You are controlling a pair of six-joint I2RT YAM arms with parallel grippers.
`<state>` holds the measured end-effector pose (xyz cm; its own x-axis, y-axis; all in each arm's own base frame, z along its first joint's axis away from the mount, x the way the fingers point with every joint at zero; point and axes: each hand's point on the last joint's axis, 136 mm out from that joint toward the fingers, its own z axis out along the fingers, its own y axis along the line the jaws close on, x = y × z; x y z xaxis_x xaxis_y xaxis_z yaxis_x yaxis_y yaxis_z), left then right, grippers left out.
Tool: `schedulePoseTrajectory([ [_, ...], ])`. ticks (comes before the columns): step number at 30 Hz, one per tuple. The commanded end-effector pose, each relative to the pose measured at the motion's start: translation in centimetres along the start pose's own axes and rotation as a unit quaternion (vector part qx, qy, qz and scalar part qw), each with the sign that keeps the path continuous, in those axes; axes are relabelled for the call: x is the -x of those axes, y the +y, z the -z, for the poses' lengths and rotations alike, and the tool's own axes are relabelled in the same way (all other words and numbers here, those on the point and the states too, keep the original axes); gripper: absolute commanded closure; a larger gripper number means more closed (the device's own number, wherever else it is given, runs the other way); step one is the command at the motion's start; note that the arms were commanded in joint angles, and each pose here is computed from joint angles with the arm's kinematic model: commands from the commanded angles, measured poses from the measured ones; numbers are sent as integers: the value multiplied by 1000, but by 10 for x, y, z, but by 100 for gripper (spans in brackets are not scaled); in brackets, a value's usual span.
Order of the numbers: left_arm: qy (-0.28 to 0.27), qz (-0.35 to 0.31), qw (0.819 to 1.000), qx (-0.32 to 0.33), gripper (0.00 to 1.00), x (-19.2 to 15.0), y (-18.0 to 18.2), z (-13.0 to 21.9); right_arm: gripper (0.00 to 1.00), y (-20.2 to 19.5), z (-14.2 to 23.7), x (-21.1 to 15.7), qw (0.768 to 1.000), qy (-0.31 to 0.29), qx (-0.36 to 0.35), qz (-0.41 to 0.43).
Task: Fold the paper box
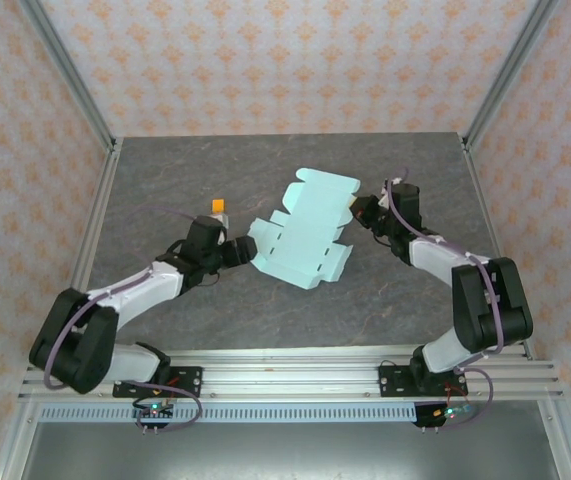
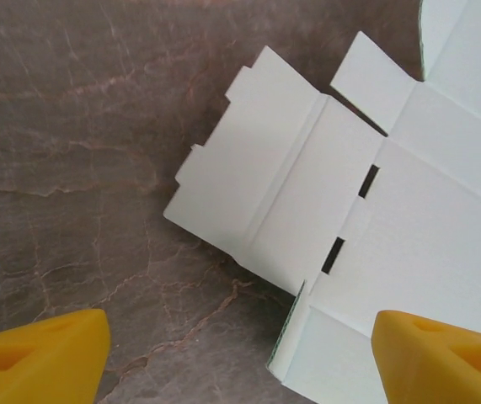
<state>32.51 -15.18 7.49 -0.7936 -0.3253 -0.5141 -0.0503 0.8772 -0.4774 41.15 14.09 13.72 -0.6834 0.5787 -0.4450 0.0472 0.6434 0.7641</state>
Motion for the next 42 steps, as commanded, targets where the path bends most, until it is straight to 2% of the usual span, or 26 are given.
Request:
schedulePoseTrajectory([
  [1,-33,-26,998,-47,22,23,-27,-2,100,11,9,12,998,-10,-12,55],
  [11,14,-64,995,-76,35,6,-47,-25,100,11,8,14,998,-6,-19,65],
  [15,27,-75,995,-56,41,-3,-41,-30,100,10,8,16,998,-9,-23,62],
  [22,48,-79,993,-67,50,-23,-40,-35,100,11,7,18,998,-16,-21,51],
  [30,65,-77,992,-70,67,-29,-42,-46,100,19,-1,20,998,0,-9,59],
  [32,63,-83,993,-52,63,-28,-37,-42,100,23,-4,19,997,20,-8,72],
  [34,41,-98,994,-9,45,-19,-25,-31,100,31,-6,19,995,43,-5,88],
  [36,7,-118,993,24,36,-6,-17,-14,100,40,-5,16,992,74,2,107],
  [39,-57,-152,986,45,30,16,-21,18,100,60,2,14,982,113,21,149],
  [42,-119,-182,976,22,27,45,-43,48,100,88,17,11,965,122,65,221],
])
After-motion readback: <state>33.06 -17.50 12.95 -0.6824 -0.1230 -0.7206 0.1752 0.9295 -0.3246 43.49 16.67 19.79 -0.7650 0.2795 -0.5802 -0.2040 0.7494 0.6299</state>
